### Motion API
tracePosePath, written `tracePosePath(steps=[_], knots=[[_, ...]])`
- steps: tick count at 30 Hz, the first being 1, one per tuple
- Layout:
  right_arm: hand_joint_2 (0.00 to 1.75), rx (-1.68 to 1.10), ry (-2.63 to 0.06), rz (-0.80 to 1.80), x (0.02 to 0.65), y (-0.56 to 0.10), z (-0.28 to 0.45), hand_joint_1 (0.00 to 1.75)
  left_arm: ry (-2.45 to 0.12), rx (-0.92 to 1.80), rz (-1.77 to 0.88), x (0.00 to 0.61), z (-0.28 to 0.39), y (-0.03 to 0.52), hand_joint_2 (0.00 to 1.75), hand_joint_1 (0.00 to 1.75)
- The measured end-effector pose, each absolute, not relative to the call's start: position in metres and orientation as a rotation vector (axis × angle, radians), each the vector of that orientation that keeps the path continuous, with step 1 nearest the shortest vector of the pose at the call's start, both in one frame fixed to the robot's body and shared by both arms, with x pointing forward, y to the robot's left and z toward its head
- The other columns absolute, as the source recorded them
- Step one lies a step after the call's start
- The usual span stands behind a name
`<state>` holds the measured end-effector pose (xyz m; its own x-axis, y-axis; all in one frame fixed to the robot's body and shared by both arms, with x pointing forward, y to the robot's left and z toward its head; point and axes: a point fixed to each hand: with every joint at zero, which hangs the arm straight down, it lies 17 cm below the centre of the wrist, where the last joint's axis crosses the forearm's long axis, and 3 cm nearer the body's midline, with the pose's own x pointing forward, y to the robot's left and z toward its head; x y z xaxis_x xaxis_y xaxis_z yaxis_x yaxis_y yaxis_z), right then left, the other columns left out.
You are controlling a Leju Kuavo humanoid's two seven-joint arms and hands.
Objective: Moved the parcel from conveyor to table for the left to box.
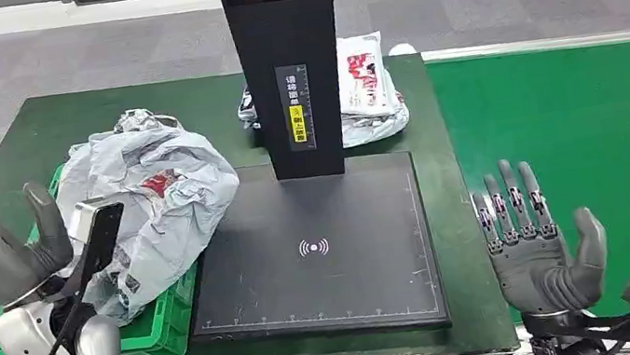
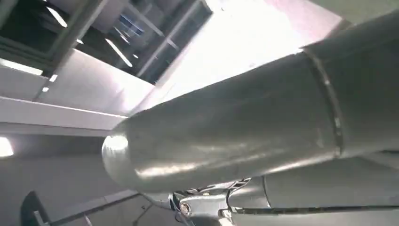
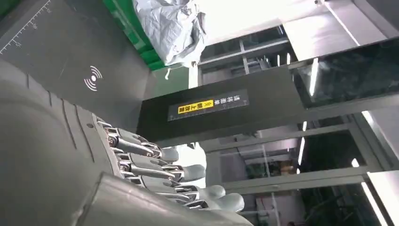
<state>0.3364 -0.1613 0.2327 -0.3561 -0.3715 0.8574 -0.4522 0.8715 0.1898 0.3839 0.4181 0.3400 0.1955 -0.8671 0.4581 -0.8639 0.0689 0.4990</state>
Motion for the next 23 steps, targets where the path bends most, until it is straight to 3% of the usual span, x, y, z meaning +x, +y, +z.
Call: tracePosePath(steps=[4, 5, 10, 14, 15, 19, 23], knots=[[0.0, 0.603, -1.981, 0.096, 0.336, -0.161, 0.233, 0.0, -1.614, 1.777, 0.016, 0.38, 0.339, 0.43, 0.0, 0.0], [0.0, 0.603, -1.981, 0.095, 0.336, -0.161, 0.233, 0.0, -1.649, 1.772, 0.03, 0.378, 0.342, 0.428, 1.75, 0.0], [0.0, 0.575, -1.987, 0.1, 0.337, -0.162, 0.231, 0.0, -2.073, 1.609, 0.11, 0.345, 0.374, 0.392, 1.75, 0.0], [0.0, 0.574, -1.989, 0.097, 0.337, -0.163, 0.231, 0.0, -2.134, 1.571, 0.148, 0.331, 0.379, 0.38, 1.75, 0.0], [1.75, 0.574, -1.989, 0.097, 0.336, -0.163, 0.231, 0.0, -2.139, 1.567, 0.155, 0.329, 0.381, 0.378, 1.75, 0.0], [1.75, 0.523, -1.98, 0.104, 0.339, -0.165, 0.226, 0.0, -2.23, 1.416, 0.218, 0.324, 0.38, 0.367, 1.75, 0.0], [1.75, 0.452, -1.958, 0.111, 0.344, -0.168, 0.217, 0.0, -2.357, 1.128, 0.18, 0.326, 0.376, 0.314, 1.75, 0.0]])
